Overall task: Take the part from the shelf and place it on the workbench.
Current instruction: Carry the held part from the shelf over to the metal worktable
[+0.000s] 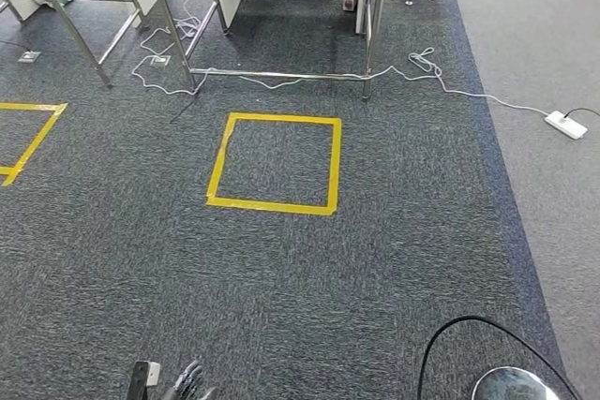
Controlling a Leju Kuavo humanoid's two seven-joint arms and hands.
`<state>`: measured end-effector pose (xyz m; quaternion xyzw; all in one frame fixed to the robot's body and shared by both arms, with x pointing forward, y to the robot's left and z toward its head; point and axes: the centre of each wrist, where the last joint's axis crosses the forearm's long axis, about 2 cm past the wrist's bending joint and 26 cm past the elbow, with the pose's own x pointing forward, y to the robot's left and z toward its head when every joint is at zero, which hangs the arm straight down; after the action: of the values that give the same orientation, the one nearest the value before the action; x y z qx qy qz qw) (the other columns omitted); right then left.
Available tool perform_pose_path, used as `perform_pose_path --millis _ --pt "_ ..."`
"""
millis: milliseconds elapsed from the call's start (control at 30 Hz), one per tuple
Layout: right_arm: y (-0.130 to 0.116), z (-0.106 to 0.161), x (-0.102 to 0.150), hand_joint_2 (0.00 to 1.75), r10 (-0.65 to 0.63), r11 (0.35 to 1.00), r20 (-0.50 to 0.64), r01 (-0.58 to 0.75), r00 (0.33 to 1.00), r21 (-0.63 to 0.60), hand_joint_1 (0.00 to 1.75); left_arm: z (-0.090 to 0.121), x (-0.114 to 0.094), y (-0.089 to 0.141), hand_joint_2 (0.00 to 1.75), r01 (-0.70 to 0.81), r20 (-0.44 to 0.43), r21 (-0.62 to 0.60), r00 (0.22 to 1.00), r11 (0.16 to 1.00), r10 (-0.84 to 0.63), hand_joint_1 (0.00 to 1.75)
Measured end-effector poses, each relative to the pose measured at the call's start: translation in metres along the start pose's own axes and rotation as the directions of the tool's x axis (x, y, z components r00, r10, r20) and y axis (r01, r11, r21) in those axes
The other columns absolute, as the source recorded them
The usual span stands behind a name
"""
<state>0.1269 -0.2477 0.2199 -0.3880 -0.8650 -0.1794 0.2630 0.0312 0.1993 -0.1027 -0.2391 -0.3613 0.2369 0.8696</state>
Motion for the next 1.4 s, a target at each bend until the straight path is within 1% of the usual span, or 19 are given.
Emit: perform_pose_path --millis 233,467,567,767,967,1400 --pt "-0.0001 0.0001 0.0001 1.75 -0.001 1.000 -0.001 0.001 1.000 0.000 1.75 0.0041 -0.0038 0.0019 1.75 0.001 -0.011 0.006 1.000 1.000 -0.001 0.00" --pt "0.0000 -0.0001 0.0003 1.75 -0.002 1.000 -0.001 0.002 1.000 -0.001 1.75 0.0039 -0.0039 0.0015 1.75 0.002 -0.012 0.006 1.000 1.000 -0.002 0.00" --pt "-0.0002 0.0000 0.0003 1.75 -0.003 1.000 -0.002 0.003 1.000 -0.002 1.75 0.0050 -0.0052 0.0022 1.75 0.011 -0.022 0.027 1.000 1.000 -0.010 0.00" --pt "-0.0008 0.0005 0.0003 1.75 -0.001 1.000 -0.004 0.001 1.000 -0.001 1.75 0.0045 -0.0048 0.0026 1.75 0.023 -0.034 0.061 0.999 0.998 -0.021 0.00" --pt "-0.0007 0.0000 0.0004 1.75 0.000 1.000 -0.001 0.000 1.000 -0.001 1.75 -0.0012 0.0002 -0.0005 1.75 0.025 -0.025 0.056 0.999 0.998 -0.023 0.00" --pt "-0.0008 0.0000 0.0004 1.75 0.003 1.000 0.001 -0.003 1.000 0.001 1.75 -0.0012 0.0002 -0.0003 1.75 0.029 -0.031 0.071 0.999 0.997 -0.027 0.00"
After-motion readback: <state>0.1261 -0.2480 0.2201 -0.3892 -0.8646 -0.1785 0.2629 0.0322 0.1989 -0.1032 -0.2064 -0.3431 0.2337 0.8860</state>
